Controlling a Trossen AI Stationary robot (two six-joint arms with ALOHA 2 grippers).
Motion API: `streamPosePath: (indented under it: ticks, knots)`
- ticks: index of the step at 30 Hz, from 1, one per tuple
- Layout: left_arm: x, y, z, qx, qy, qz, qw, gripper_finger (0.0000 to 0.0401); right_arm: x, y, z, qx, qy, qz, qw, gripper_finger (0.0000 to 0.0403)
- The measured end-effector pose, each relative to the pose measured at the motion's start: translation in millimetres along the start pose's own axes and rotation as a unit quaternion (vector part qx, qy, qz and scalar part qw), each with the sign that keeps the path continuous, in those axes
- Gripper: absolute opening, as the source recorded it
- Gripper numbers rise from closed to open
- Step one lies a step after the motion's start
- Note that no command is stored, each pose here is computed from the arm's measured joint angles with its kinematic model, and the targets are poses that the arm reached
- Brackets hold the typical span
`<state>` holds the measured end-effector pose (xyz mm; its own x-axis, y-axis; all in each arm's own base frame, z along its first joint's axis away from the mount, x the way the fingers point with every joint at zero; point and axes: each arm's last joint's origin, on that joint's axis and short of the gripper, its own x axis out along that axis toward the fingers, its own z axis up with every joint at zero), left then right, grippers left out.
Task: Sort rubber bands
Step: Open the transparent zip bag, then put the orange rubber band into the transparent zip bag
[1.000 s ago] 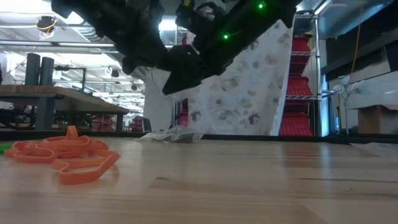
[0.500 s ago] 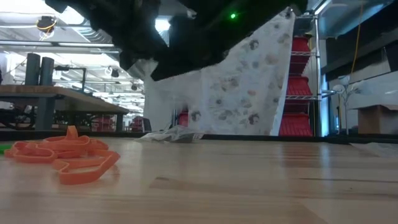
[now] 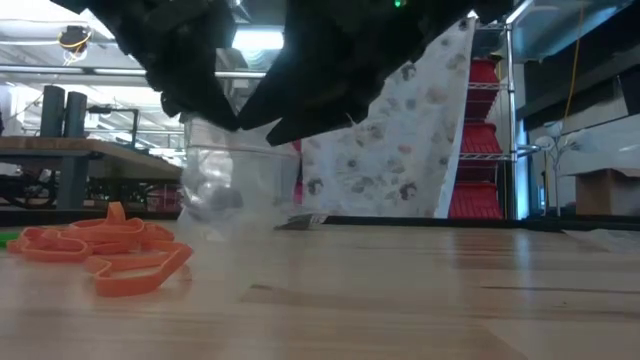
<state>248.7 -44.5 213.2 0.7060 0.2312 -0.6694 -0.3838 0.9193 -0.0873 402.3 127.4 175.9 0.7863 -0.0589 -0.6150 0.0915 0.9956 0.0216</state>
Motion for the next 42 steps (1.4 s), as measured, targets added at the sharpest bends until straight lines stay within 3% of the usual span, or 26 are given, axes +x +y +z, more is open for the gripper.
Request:
streamPosePath:
  ticks: [9, 14, 20, 25, 30, 35, 42]
  knots:
    - [-7.4, -4.1, 12.3, 0.020, -0.036, -0.022, 0.999, 0.0132, -7.6, -1.3, 4.6, -0.002, -0.002, -0.003, 1.000, 0.0326]
    - [-27.9, -7.6, 24.4, 0.060, -0.052, -0.037, 0.996, 0.0168, -28.0, -5.4, 15.2, -0.014, 0.000, -0.006, 1.000, 0.0326]
    - [-56.6, -12.8, 15.2, 0.035, -0.024, -0.074, 0.996, 0.0168, -45.2, -1.3, 22.5, -0.004, -0.002, 0.024, 1.000, 0.0326]
    - [-68.1, -25.7, -1.7, 0.039, 0.012, -0.099, 0.994, 0.0161, -48.7, 25.7, 20.4, -0.017, -0.016, 0.127, 0.992, 0.0326]
    - [-69.5, -38.4, -12.1, 0.031, 0.029, -0.114, 0.993, 0.0159, -39.3, 46.0, 0.2, -0.093, 0.008, 0.159, 0.983, 0.0326]
    - [-66.9, -44.1, -16.7, 0.013, 0.028, -0.101, 0.994, 0.0159, -24.0, 47.9, 2.3, -0.136, -0.036, 0.212, 0.967, 0.0326]
    - [-59.2, -50.8, -17.0, -0.017, 0.019, -0.097, 0.995, 0.0159, 6.9, 43.3, -19.7, -0.273, -0.030, 0.203, 0.940, 0.0326]
